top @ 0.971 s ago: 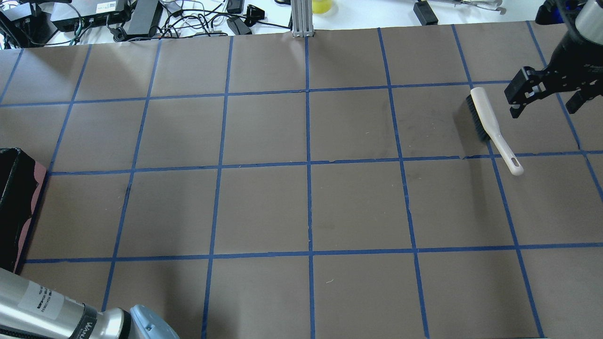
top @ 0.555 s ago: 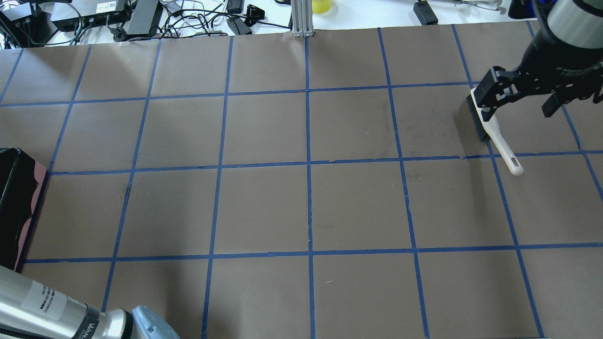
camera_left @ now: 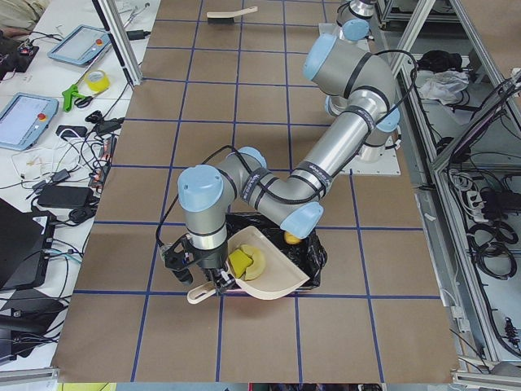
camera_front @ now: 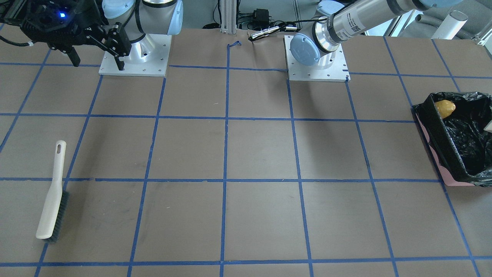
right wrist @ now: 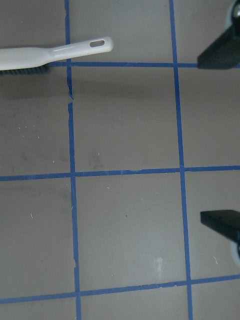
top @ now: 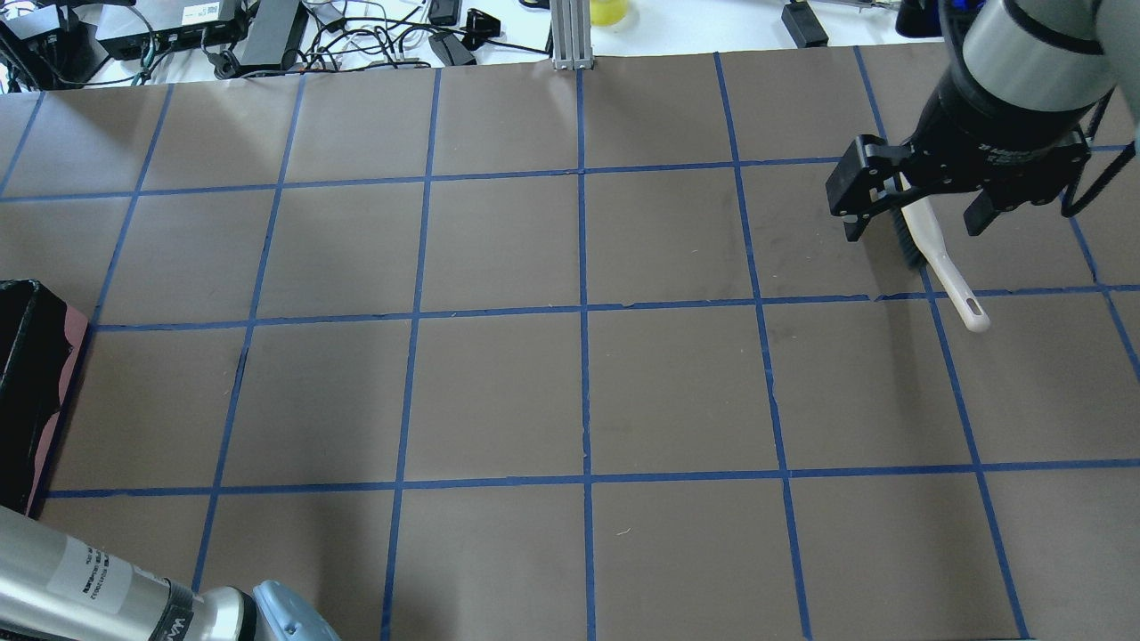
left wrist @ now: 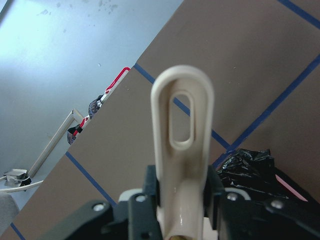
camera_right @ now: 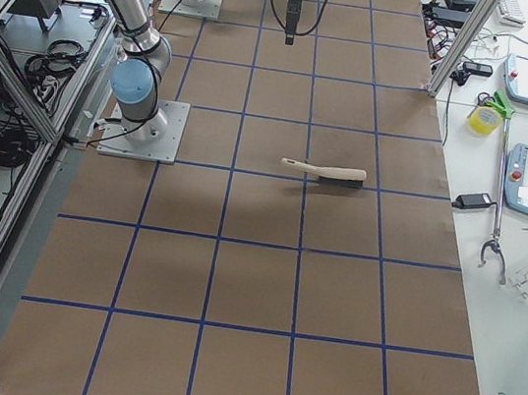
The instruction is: Sweep and dump trash into bin
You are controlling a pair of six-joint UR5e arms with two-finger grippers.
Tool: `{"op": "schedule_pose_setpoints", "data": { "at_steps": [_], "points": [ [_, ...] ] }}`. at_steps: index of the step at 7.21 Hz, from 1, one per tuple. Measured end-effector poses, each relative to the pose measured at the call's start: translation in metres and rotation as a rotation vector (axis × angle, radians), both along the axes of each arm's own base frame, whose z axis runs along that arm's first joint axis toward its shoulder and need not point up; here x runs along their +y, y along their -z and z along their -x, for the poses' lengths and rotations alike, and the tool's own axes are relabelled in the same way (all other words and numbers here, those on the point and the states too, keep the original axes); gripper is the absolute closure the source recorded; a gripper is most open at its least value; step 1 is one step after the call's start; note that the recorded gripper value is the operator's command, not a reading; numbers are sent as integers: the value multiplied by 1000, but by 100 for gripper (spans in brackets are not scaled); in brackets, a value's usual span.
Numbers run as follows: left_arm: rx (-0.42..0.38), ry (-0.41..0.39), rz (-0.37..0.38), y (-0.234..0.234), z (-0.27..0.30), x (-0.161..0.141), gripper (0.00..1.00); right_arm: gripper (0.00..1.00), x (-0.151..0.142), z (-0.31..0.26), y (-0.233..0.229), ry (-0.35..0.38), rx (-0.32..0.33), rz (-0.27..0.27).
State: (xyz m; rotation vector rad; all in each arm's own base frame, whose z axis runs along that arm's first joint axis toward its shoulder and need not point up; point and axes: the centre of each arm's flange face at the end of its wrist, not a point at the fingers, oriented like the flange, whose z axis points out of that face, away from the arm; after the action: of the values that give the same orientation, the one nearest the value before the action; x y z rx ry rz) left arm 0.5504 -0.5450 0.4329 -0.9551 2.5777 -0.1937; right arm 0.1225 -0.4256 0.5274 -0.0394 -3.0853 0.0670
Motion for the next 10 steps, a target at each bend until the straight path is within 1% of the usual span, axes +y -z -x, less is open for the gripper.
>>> {"op": "schedule_pose_setpoints", "data": {
  "at_steps": [1, 2, 3, 4, 5, 6, 7, 8, 10],
  "points": [
    [-38, 6, 19, 5, 2, 1, 100, 0, 2, -8, -1, -7, -22, 2],
    [-74, 6, 45, 12, 6, 2, 100, 0, 3, -14, -1, -10, -63, 3],
    [-107, 4, 72, 19, 13, 5, 100, 0, 3, -18, -1, -9, -88, 3],
    [-130, -4, 96, 19, 22, 9, 100, 0, 1, -17, -2, -7, -88, 6],
    [-145, -10, 118, 13, 34, 11, 100, 1, -11, -16, -6, 0, -86, -5],
    [-155, -3, 130, 5, 49, 9, 100, 0, -31, -14, -13, 7, -82, -40],
    [-172, 9, 147, -2, 65, 8, 100, 0, -45, -15, -20, 26, -80, -67],
    [-203, 26, 173, -5, 82, 8, 100, 0, -50, -16, -23, 49, -83, -76],
    [-270, 54, 226, -4, 109, 15, 100, 0, -52, -18, -28, 53, -90, -59]
  ]
}}
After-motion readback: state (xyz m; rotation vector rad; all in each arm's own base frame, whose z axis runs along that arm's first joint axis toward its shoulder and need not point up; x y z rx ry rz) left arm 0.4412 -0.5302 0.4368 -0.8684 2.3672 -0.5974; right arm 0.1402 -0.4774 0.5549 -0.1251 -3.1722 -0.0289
